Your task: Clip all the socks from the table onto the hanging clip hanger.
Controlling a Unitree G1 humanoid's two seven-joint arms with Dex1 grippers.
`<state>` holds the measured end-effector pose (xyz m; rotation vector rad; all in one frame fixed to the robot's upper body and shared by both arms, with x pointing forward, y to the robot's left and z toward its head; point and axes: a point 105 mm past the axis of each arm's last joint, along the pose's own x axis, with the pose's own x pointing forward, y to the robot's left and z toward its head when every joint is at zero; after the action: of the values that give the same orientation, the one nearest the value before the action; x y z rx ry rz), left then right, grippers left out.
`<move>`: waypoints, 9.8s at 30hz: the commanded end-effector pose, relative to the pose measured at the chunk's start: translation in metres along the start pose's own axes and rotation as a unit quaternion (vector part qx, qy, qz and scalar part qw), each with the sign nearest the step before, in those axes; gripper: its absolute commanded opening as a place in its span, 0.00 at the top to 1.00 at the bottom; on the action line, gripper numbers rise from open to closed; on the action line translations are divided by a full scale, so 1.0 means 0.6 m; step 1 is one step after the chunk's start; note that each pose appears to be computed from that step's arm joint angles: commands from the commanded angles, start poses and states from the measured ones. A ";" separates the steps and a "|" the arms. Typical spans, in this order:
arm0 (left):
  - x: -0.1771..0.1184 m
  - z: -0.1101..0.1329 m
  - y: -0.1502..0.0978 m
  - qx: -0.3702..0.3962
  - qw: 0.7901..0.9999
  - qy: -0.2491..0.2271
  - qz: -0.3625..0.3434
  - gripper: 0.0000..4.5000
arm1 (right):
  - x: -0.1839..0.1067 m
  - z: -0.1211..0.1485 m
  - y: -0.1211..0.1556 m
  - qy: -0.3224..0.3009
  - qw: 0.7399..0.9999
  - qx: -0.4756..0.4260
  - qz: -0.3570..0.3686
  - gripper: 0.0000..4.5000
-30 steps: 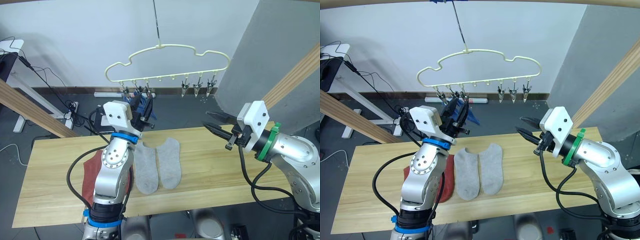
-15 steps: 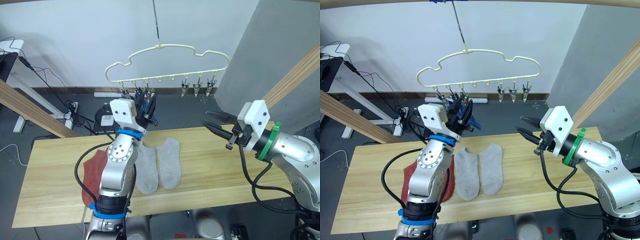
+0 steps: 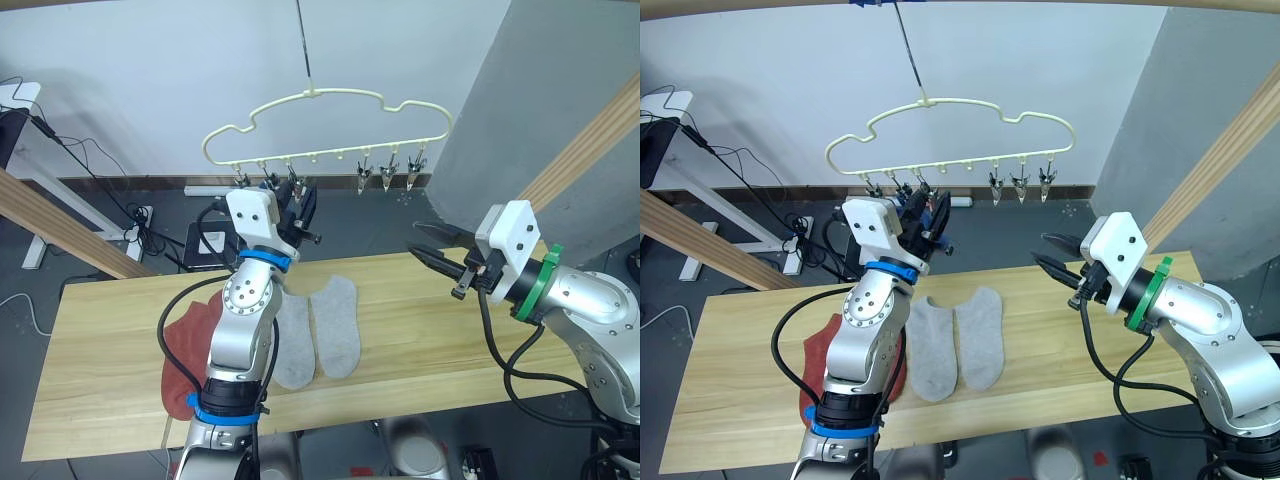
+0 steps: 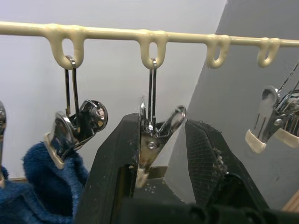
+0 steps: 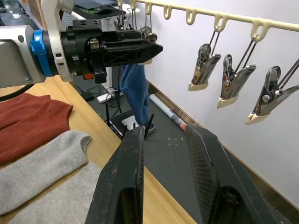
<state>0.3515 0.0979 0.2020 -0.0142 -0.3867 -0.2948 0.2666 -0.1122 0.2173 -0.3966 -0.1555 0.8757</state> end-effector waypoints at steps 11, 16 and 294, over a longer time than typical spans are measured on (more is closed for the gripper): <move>0.005 0.044 0.001 0.016 0.999 -0.033 0.027 0.62 | -0.006 0.026 0.024 -0.031 0.999 0.015 0.042 0.68; 0.003 0.045 -0.001 0.017 0.999 -0.030 0.028 0.62 | -0.008 0.027 0.025 -0.031 0.998 0.018 0.044 0.68; -0.183 -0.098 0.008 -0.022 0.947 0.277 -0.164 0.00 | 0.185 0.069 -0.029 -0.071 0.970 0.129 -0.192 0.98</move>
<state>0.2750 0.1291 0.1080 0.0574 0.1925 -0.6854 0.3429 -0.0262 0.2442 -0.0649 -0.1814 0.5180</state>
